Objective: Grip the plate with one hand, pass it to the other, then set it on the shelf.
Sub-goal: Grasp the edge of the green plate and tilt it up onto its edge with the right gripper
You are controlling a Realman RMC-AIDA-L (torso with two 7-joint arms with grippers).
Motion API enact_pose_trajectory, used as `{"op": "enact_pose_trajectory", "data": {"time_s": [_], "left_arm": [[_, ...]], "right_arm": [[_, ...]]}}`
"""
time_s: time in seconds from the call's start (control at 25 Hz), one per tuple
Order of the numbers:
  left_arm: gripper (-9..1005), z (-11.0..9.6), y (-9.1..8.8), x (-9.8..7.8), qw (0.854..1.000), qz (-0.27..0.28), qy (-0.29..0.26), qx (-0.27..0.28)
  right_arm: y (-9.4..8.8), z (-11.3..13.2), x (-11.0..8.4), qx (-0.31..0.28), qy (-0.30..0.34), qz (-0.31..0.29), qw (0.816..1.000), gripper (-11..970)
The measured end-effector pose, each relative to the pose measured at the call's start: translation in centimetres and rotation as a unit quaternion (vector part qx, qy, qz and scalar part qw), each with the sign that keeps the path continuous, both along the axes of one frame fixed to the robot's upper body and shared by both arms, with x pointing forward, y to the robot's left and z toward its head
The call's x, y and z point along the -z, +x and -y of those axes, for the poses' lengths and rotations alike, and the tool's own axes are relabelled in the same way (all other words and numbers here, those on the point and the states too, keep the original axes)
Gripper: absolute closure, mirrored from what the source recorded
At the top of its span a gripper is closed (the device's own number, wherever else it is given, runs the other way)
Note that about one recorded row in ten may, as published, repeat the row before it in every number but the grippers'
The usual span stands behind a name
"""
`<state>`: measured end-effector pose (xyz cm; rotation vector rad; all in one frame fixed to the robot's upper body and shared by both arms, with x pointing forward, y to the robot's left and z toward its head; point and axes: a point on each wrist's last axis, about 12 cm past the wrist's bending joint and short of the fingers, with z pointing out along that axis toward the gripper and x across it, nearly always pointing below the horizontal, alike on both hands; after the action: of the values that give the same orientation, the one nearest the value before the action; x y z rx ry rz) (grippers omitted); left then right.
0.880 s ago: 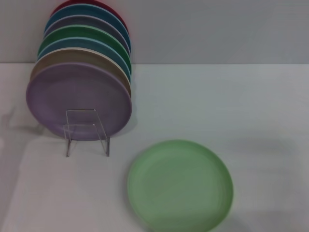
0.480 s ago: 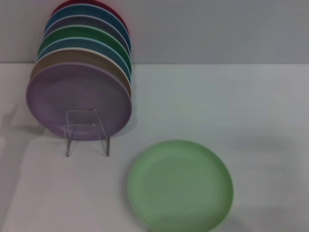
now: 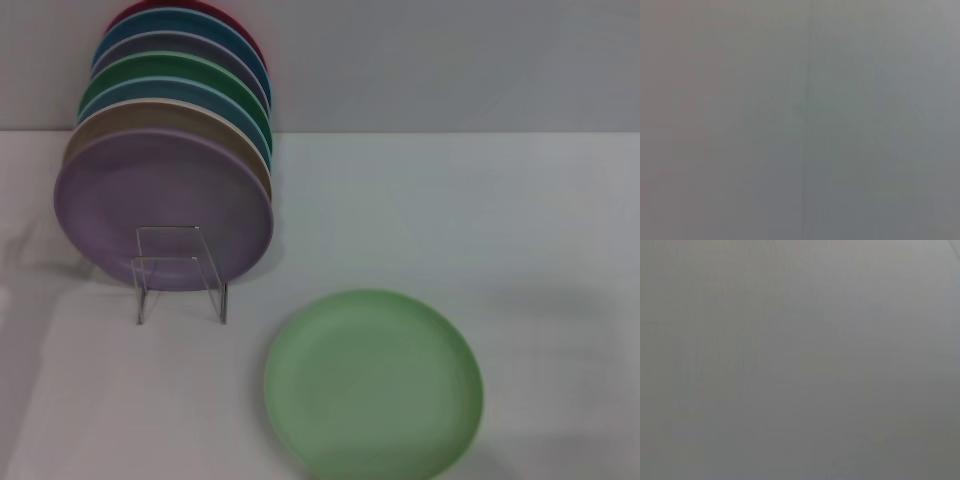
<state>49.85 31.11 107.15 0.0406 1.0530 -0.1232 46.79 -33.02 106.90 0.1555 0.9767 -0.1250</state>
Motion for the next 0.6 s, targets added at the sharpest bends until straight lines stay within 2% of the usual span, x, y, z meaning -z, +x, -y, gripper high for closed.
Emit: {"op": "enact_pose_trajectory", "data": {"time_s": [0.6], "left_arm": [[162,0.03,-0.2,-0.03,1.0,0.004,0.002,0.003]], "right_arm": [[0.71,-0.41,-0.07,-0.009,0.001,-0.005,1.0,335]]}}
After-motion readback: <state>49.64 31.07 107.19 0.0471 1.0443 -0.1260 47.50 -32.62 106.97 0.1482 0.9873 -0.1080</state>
